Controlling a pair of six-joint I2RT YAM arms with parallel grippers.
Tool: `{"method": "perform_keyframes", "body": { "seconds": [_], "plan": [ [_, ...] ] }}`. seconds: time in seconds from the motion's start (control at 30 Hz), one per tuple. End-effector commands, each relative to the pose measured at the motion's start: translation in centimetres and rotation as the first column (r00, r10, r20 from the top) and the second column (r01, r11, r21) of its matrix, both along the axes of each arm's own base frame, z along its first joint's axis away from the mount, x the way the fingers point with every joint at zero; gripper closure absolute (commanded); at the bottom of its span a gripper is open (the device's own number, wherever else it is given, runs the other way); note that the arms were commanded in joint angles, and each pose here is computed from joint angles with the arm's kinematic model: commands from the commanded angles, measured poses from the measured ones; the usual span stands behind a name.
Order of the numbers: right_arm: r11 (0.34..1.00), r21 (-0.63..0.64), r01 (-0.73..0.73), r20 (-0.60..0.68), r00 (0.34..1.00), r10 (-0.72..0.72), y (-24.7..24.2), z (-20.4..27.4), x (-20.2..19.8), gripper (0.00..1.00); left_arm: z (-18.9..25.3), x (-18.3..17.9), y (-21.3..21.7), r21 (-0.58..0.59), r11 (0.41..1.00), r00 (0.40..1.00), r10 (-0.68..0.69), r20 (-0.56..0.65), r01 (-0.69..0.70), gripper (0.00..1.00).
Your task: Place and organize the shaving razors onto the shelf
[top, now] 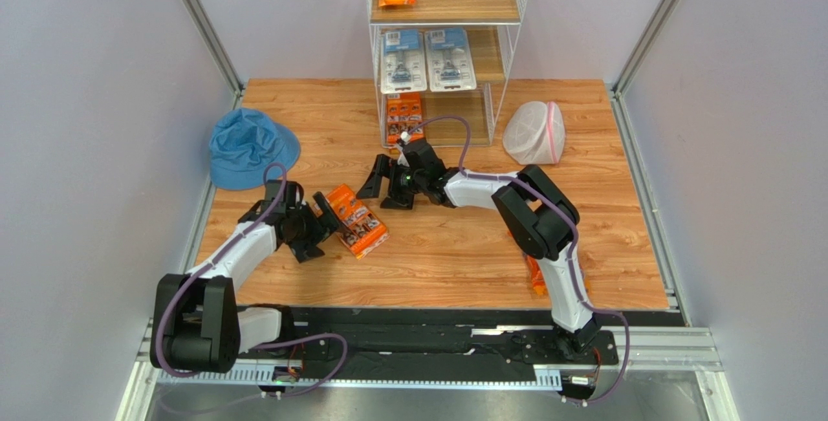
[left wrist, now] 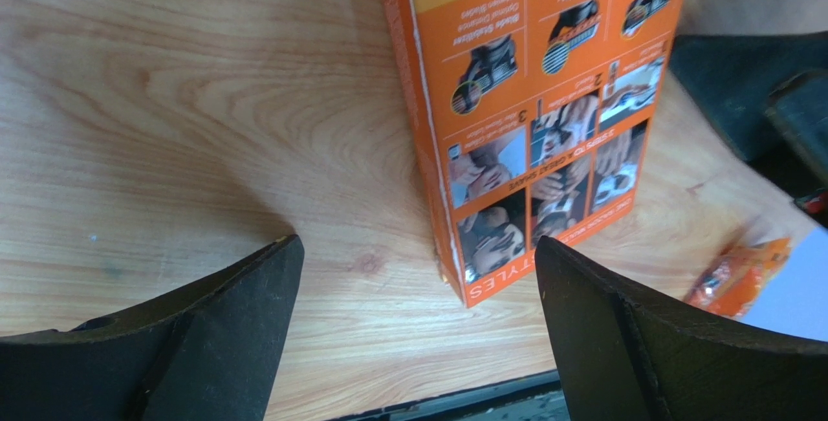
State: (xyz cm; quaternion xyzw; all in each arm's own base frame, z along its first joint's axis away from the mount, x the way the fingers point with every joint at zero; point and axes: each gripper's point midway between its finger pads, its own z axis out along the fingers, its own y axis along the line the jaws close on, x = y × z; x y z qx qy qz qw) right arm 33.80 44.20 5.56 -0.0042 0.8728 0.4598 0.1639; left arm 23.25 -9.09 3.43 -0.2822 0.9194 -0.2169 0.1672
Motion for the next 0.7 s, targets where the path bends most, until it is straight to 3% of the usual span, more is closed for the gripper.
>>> {"method": "perform_keyframes", "body": {
  "seconds": [0.0,0.13,0.47,0.57,0.67],
  "plan": [
    [0.998,-0.047,-0.039,-0.075,0.997,0.036,-0.2,-2.8,-2.7,0.11,0.0,1.9,0.0,-0.063,0.996,0.997,0.066,0.042,-0.063,0.02],
    [0.997,-0.051,-0.065,-0.118,0.991,0.059,-0.2,-4.0,-5.0,0.14,0.0,3.4,0.3,-0.091,0.992,0.994,0.094,0.056,-0.088,0.03],
    [0.992,0.038,-0.118,-0.179,0.976,0.123,1.8,-4.4,-8.8,0.23,0.5,6.3,-0.7,-0.121,0.993,0.997,0.008,0.079,0.002,0.06],
    [0.991,0.091,-0.103,-0.192,0.974,0.119,2.0,-4.2,-9.3,0.24,0.9,6.8,-2.6,-0.242,0.968,0.994,-0.034,0.106,0.059,0.08],
    [0.987,0.132,-0.092,-0.206,0.971,0.119,2.1,-3.9,-9.9,0.25,0.2,7.0,-4.2,-0.286,0.952,0.990,-0.080,0.120,0.112,0.11]
  ]
}}
